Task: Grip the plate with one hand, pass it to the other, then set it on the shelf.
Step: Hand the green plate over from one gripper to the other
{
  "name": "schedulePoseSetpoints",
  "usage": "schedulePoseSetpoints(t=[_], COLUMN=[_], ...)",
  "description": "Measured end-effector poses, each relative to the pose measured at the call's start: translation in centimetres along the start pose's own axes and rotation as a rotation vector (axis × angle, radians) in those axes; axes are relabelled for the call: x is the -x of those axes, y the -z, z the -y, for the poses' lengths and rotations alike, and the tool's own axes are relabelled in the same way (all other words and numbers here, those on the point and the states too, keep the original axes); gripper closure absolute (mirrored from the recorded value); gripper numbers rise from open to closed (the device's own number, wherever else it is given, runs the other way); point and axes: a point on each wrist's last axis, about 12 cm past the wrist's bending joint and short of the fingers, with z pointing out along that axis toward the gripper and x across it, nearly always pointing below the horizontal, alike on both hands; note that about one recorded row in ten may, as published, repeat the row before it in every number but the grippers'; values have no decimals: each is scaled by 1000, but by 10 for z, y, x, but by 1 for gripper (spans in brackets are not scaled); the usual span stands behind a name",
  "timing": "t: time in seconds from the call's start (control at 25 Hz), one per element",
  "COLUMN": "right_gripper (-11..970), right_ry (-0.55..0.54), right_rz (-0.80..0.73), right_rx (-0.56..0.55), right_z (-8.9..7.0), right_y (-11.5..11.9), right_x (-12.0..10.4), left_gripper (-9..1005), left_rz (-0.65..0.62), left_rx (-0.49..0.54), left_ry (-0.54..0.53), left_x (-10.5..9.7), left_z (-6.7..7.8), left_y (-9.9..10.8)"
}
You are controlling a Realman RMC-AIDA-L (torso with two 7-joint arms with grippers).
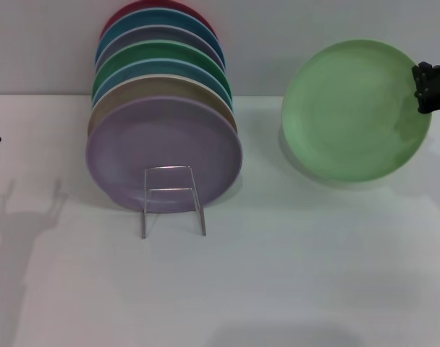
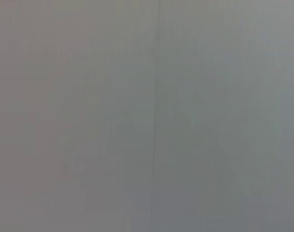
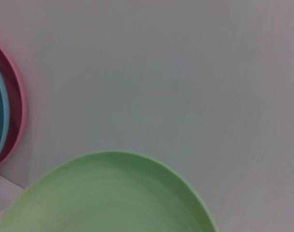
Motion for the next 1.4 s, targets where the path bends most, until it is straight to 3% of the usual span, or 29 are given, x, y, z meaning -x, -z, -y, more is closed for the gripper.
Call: schedulePoseSetpoints(t=[0.44, 0.88, 1.4], right_gripper=[942, 943, 942], right_ry=[27, 137, 199], right_rz=[52, 77, 97], right_rx=[-27, -33, -71], right_z=[-9, -32, -34], right_y=[-6, -12, -10], right_x=[-10, -2, 4], left_gripper=[194, 194, 195], left_rz=[4, 15, 24], left_rx=[-1, 0, 5], left_ry=[3, 9, 7], left_x=[1, 2, 3], left_z=[0, 1, 0], left_y=[1, 1, 4])
